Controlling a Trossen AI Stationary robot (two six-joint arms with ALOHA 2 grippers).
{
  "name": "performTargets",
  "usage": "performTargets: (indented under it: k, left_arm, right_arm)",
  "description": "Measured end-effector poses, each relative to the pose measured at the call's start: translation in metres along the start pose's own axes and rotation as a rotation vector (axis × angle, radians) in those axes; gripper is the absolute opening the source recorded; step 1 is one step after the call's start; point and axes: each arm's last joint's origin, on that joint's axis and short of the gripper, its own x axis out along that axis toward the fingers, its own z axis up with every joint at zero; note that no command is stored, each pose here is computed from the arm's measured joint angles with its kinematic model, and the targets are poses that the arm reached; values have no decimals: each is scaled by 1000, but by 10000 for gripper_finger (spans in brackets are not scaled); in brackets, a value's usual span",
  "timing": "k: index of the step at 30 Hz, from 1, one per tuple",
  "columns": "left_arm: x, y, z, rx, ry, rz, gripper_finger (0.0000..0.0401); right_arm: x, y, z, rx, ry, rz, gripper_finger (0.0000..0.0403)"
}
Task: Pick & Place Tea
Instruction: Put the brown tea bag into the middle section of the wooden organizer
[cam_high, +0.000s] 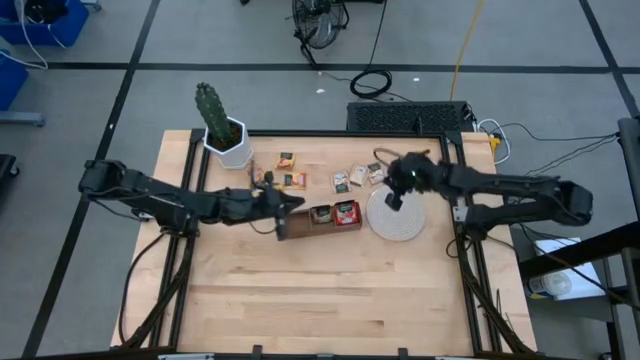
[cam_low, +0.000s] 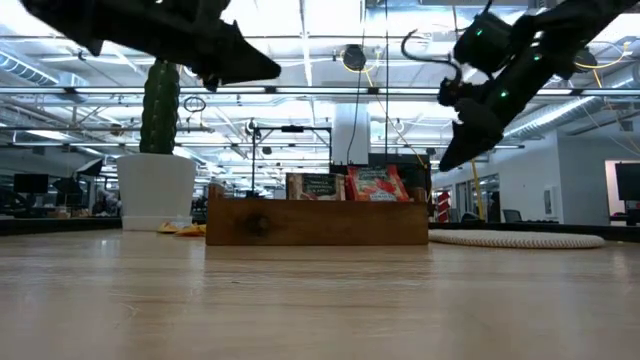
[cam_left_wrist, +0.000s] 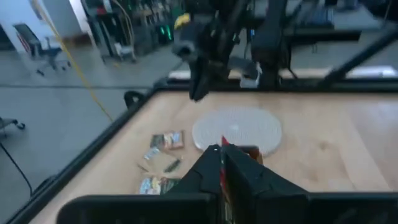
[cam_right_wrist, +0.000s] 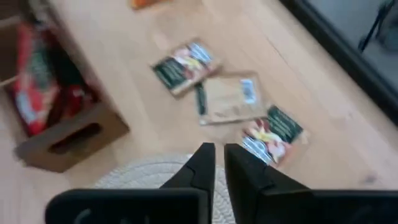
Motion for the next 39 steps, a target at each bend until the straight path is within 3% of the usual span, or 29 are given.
performTargets:
  k: [6,11,15,20,26,39]
  left_arm:
    - [-2,3,-5,-5,-49,5,46]
    - [-2,3,-8,25,-23,2,40]
    - [-2,3,-7,31,-24,2,33]
    - [-2,2,-13,41,27,-2,32]
    - [-2,2,-17,48,73,-5,31]
    - [-3,2,-19,31,87,-8,31]
  right_arm:
    - [20,-25,16,101,142,60,119]
    - [54,-50,25,282,316,7,217]
    - [79,-74,18,401,400,-15,260]
    - [96,-93,2,552,461,54,268]
    - [108,-92,4,624,417,205,255]
    - [118,-74,20,577,282,306,235]
